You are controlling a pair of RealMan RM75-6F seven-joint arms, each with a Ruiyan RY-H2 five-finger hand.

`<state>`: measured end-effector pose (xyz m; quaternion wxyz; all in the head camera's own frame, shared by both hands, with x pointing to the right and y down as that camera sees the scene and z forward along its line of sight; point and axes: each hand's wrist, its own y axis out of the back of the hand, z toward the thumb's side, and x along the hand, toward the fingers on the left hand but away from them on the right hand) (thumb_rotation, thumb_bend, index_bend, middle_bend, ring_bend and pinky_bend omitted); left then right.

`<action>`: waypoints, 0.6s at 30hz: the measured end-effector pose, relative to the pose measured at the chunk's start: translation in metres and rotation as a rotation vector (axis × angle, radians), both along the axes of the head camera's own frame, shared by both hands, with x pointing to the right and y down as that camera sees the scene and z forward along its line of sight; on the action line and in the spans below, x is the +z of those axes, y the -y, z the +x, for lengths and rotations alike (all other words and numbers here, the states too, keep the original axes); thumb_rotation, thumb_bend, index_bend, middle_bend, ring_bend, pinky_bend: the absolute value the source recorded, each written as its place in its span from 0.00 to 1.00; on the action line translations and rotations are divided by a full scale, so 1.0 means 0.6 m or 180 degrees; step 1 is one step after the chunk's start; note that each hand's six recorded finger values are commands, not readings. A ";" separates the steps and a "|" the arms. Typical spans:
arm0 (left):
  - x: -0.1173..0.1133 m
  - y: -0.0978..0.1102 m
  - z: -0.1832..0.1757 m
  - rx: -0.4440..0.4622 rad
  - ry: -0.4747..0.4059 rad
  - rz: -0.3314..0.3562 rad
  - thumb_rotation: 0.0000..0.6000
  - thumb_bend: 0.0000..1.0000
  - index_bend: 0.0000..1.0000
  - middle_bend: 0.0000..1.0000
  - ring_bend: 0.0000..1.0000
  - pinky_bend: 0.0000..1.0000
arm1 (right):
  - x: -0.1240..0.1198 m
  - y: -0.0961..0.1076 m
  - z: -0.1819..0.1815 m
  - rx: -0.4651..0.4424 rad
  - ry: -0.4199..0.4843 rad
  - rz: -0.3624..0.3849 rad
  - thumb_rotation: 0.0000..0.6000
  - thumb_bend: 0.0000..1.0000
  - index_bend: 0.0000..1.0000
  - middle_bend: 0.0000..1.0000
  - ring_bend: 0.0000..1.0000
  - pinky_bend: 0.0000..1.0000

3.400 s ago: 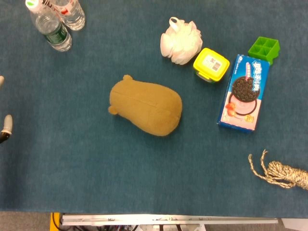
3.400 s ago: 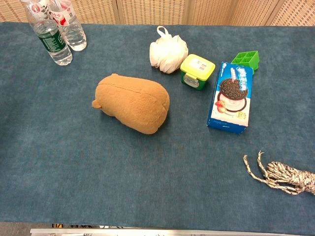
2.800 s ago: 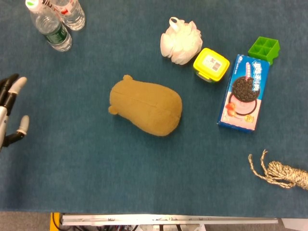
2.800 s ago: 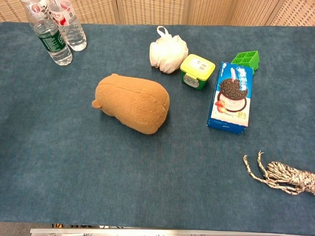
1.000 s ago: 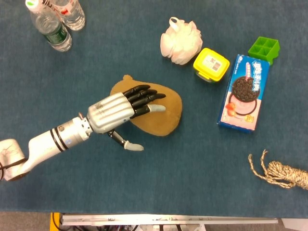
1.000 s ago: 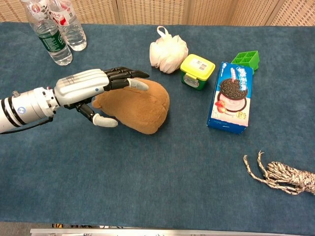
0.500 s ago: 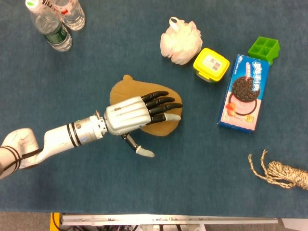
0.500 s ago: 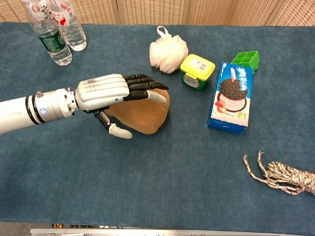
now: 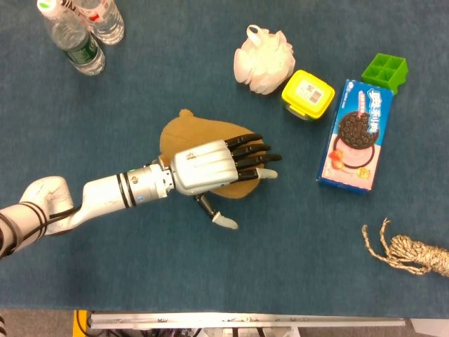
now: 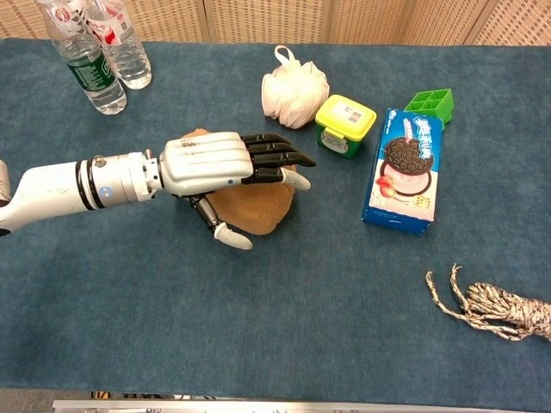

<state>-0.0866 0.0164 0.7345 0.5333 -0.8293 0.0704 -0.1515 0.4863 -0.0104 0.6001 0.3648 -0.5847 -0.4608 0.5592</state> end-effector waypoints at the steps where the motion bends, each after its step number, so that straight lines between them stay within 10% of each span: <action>1: 0.000 0.000 0.004 0.0002 -0.0004 0.0002 0.23 0.08 0.12 0.04 0.03 0.00 | 0.000 0.000 0.000 0.0003 -0.0001 -0.0002 1.00 0.22 0.16 0.23 0.14 0.23; 18: 0.028 -0.005 -0.018 0.0091 0.0303 0.0282 0.23 0.08 0.12 0.04 0.03 0.00 | 0.001 -0.004 0.002 0.0017 0.0018 -0.0019 1.00 0.22 0.16 0.23 0.15 0.23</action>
